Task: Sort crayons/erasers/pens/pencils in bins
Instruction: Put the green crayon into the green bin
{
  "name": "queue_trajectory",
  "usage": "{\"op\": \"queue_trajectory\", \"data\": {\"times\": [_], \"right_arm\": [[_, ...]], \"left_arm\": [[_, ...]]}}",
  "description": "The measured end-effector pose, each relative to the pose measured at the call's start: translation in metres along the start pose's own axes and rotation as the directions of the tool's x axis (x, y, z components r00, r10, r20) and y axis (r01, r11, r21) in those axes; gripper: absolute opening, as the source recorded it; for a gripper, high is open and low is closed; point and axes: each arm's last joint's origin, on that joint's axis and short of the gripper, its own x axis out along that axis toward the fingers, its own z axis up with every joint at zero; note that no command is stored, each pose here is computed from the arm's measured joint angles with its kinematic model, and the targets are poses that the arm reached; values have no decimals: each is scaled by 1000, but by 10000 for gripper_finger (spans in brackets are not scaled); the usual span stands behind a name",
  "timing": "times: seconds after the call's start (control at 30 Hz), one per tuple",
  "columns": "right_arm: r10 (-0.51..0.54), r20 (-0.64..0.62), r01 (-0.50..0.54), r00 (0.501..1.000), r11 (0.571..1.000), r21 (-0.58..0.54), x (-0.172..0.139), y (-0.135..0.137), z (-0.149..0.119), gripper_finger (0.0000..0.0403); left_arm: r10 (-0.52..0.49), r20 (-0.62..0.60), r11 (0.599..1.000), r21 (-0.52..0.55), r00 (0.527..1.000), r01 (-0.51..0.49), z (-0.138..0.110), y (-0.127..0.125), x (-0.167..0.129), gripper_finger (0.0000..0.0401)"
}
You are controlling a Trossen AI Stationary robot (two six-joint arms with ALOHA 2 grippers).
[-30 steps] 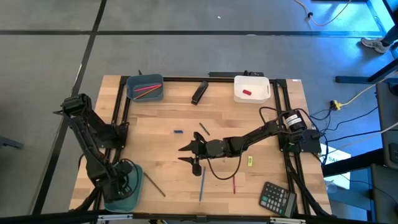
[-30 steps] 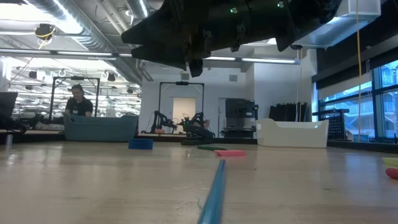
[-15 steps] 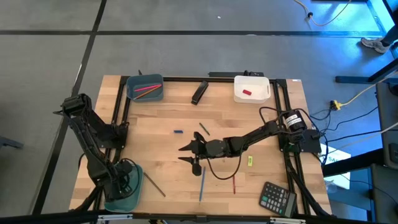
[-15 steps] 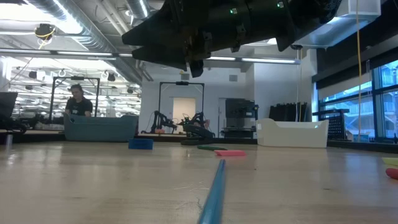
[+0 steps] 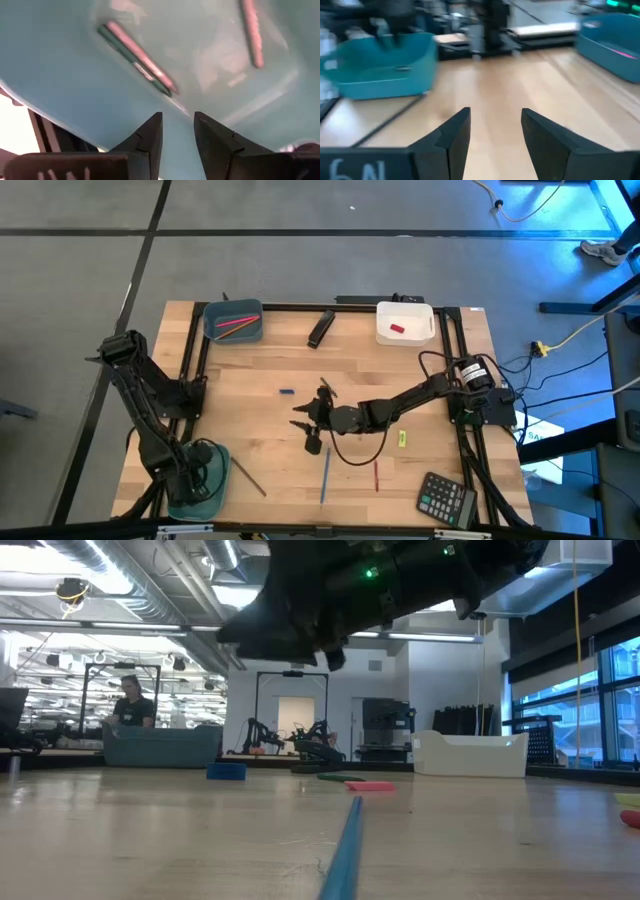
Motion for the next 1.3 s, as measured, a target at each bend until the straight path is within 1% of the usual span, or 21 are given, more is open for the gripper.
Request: {"op": "queue_trajectory", "data": {"times": [0.1, 0.17, 0.23, 0.33, 0.4, 0.47, 0.57, 0.63, 0.73, 0.8, 0.9, 1.0, 1.1, 1.2, 1.27, 1.3], "right_arm": [[-124, -50, 125, 991, 992, 3, -6, -5, 1, 178], [-195, -81, 195, 977, 981, -8, -10, -9, 2, 178], [-237, -109, 236, 965, 971, -17, -15, -12, 4, 178], [-273, -136, 271, 952, 962, -26, -22, -15, 8, 178], [-279, -159, 278, 947, 960, -27, -26, -16, 10, 178], [-287, -188, 292, 939, 957, -3, -29, -17, 10, 178], [-303, -254, 325, 918, 944, 49, -32, -19, 3, 178], [-301, -315, 346, 900, 933, 97, -34, -21, -3, 178], [-321, -410, 406, 854, 903, 139, -40, -24, -14, 178], [-355, -446, 451, 822, 884, 127, -44, -25, -19, 178], [-399, -484, 503, 779, 858, 103, -47, -31, -24, 178], [-380, -537, 520, 753, 843, 134, -42, -46, -25, 178], [-386, -564, 530, 730, 841, 111, -36, -64, -26, 178], [-357, -581, 510, 731, 852, 118, -31, -77, -22, 177], [-344, -599, 506, 723, 855, 119, -27, -86, -23, 177], [-336, -597, 499, 728, 858, 126, -24, -89, -24, 177]], "left_arm": [[-22, 26, 999, 34, 999, 21, -2, -4, -7, 102], [-16, 51, 999, 46, 999, 14, -2, -4, -11, 102], [11, 70, 999, 43, 997, -15, -2, -3, -16, 102], [40, 102, 997, 59, 994, -46, -2, -2, -23, 102], [40, 133, 995, 82, 990, -51, -1, -3, -27, 102], [25, 165, 992, 116, 986, -45, 2, -5, -31, 102], [-3, 219, 984, 175, 976, -36, 9, -9, -34, 102], [-12, 261, 972, 230, 965, -50, 17, -11, -35, 102], [-15, 330, 943, 318, 944, -97, 30, -13, -38, 102], [11, 361, 928, 344, 932, -145, 40, -12, -41, 102], [63, 376, 898, 382, 924, -217, 56, -10, -44, 102], [97, 403, 874, 403, 910, -271, 71, -9, -48, 102], [101, 430, 855, 424, 897, -300, 82, -9, -51, 102], [108, 444, 838, 441, 890, -322, 89, -9, -53, 102], [112, 478, 826, 443, 871, -349, 92, -8, -53, 102], [112, 496, 818, 446, 861, -363, 92, -8, -54, 102]]}}
